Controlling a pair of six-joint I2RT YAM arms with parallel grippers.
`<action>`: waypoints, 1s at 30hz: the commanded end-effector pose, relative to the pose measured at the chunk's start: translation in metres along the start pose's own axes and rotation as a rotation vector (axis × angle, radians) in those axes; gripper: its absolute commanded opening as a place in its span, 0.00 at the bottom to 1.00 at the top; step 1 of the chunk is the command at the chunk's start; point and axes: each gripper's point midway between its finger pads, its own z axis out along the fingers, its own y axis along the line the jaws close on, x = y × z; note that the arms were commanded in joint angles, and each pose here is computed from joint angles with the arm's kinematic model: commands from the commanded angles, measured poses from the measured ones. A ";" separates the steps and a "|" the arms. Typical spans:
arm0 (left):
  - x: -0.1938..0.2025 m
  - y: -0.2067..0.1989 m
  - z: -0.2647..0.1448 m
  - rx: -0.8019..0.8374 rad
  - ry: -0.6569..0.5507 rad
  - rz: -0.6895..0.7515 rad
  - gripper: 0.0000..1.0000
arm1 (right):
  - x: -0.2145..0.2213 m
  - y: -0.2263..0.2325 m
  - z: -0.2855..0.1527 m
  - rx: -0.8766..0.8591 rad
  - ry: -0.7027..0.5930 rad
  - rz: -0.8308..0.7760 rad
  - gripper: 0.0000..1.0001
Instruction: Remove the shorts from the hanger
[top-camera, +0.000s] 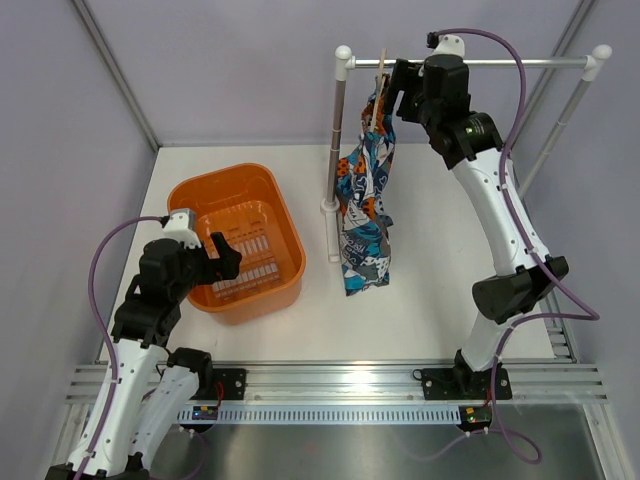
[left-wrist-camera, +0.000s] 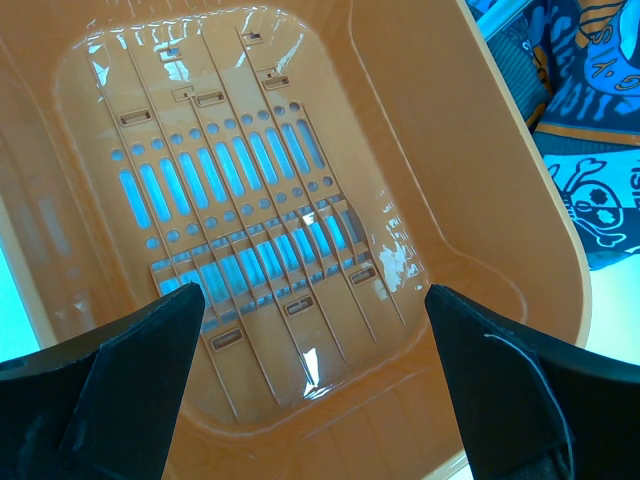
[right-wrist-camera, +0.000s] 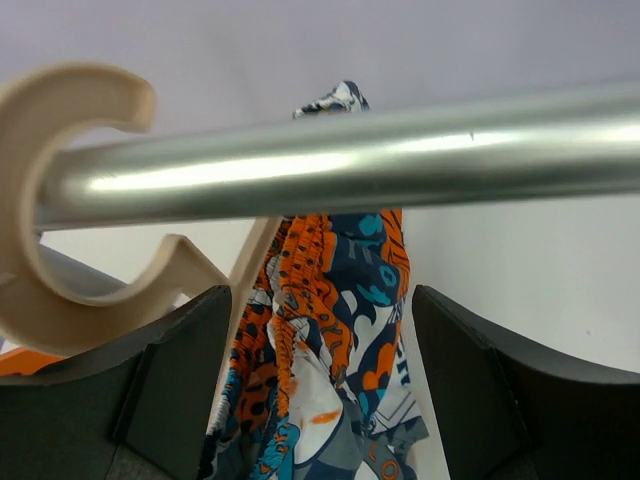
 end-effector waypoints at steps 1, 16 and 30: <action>-0.009 -0.009 0.000 0.042 -0.030 0.015 0.99 | -0.012 -0.011 -0.017 0.047 -0.062 0.001 0.82; -0.007 -0.011 0.002 0.051 -0.019 0.017 0.99 | -0.007 -0.005 -0.072 -0.012 -0.099 0.041 0.81; -0.006 -0.011 0.003 0.049 -0.015 0.019 0.99 | -0.007 0.034 -0.037 -0.065 -0.043 -0.010 0.81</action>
